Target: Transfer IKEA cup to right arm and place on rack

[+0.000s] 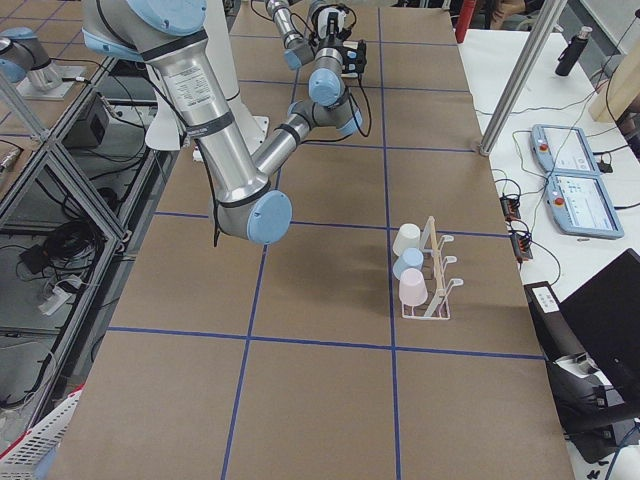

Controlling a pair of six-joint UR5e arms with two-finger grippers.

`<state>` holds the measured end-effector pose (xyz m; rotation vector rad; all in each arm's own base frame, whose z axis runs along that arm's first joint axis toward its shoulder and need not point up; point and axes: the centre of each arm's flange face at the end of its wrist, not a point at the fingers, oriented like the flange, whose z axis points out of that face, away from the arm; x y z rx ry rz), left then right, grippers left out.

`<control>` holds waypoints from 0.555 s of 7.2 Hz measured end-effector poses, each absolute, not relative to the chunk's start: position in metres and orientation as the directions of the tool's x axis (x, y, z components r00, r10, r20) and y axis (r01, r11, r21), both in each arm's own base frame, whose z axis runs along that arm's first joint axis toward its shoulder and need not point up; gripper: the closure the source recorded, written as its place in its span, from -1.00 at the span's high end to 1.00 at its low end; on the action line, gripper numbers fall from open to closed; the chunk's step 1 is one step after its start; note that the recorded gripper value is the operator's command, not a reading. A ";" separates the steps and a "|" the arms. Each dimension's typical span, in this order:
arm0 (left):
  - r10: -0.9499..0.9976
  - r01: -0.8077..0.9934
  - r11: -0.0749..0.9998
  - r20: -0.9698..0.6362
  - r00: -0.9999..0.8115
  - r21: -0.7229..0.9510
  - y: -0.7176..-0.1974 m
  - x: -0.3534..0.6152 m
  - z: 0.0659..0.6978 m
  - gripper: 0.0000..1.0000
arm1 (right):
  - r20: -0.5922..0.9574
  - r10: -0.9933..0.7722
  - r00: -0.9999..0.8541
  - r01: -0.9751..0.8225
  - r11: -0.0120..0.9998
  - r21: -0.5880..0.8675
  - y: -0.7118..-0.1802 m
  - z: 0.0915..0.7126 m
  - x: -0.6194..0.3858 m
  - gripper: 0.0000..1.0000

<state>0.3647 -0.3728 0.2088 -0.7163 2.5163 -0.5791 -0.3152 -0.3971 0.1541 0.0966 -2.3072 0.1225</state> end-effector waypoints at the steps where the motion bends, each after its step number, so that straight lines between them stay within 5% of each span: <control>1: -0.485 -0.261 0.822 -0.382 -0.787 -0.506 -0.379 0.357 0.234 1.00 | 0.782 -0.075 -0.618 -0.200 0.978 -0.064 -0.409 0.183 -0.310 -0.57; 4: -0.319 0.049 0.848 -0.580 -0.750 -0.529 -0.445 0.307 0.264 1.00 | 0.958 -0.189 -0.215 -0.509 0.859 0.056 -0.475 0.276 -0.249 -0.72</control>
